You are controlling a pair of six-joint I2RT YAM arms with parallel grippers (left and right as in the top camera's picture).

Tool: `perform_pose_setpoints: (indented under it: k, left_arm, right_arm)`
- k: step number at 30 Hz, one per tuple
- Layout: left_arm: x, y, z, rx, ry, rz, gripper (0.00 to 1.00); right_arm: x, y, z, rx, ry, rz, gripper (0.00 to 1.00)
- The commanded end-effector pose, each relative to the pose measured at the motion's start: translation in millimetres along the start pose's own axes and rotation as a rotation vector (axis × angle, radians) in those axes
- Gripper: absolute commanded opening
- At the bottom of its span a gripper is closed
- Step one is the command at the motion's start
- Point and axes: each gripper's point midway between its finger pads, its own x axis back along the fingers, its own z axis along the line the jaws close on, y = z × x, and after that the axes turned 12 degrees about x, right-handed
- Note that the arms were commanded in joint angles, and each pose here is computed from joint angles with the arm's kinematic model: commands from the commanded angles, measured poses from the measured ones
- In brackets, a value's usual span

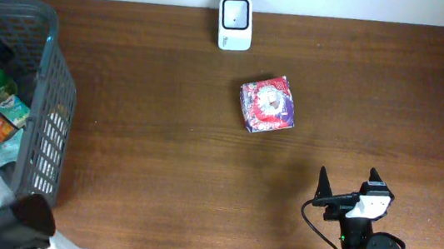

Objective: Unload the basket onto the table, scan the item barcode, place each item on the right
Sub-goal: 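Reach the left gripper into the basket and grasp the green tissue pack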

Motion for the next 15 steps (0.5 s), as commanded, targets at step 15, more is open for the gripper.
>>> perform_pose_setpoints:
  k: [15]
  left_arm:
    - [-217.5, -67.6, 99.2, 0.346, 0.604, 0.110, 0.99]
  right_arm:
    - [-0.4, -3.6, 0.5, 0.006, 0.000, 0.005, 0.99]
